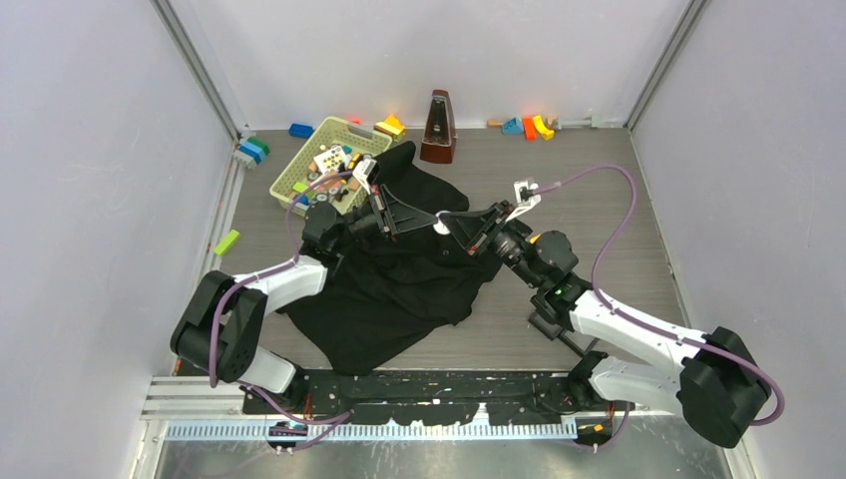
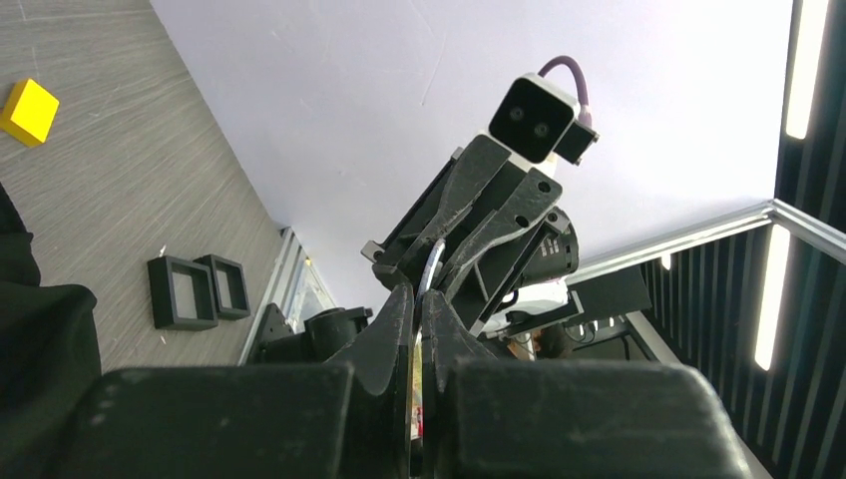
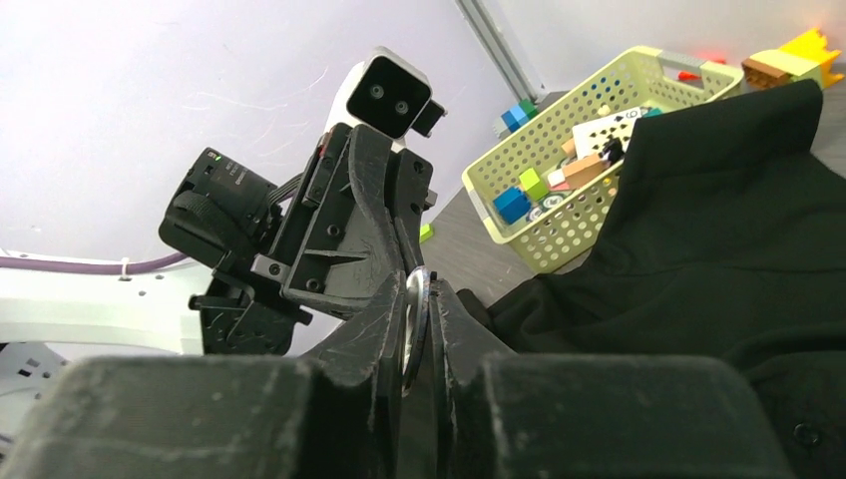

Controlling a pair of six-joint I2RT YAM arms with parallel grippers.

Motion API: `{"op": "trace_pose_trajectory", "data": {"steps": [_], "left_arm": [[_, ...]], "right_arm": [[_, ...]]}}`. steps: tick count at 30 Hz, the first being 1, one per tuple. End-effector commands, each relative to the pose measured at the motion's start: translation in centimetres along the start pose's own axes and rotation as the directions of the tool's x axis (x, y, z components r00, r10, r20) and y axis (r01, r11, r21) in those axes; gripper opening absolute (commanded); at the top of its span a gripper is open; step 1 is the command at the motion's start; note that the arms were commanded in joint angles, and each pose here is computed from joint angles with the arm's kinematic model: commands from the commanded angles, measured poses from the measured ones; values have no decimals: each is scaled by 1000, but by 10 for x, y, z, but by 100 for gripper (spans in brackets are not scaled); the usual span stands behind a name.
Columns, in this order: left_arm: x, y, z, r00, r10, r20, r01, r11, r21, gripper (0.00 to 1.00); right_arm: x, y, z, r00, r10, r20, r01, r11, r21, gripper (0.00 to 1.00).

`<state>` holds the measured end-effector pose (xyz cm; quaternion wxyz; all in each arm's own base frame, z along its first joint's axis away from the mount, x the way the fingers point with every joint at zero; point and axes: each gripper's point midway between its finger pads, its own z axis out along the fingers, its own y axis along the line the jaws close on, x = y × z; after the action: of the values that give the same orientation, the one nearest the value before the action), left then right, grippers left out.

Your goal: Remove the brooch from the garment

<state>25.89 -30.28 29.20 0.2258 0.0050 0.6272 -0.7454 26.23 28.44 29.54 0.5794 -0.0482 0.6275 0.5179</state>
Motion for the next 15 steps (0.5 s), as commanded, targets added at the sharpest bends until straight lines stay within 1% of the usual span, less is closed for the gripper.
{"op": "trace_pose_trajectory", "data": {"steps": [1,6,11,13,15], "left_arm": [[10,-52,5,998,64,-2,-63,987,147,0],[13,-53,7,998,57,-1,-56,987,149,0],[15,-50,7,998,57,-4,-56,988,146,0],[16,-48,6,998,61,-3,-60,988,141,0],[16,-43,6,998,68,-4,-67,990,127,0]], "right_arm": [[47,-15,-4,988,-112,-109,113,994,2,17],[52,-19,-1,985,-147,-95,147,989,-8,19],[56,-20,2,984,-150,-93,150,989,-6,20],[55,-19,3,987,-136,-87,136,991,-8,23],[53,-17,4,991,-110,-81,110,994,-4,28]]}}
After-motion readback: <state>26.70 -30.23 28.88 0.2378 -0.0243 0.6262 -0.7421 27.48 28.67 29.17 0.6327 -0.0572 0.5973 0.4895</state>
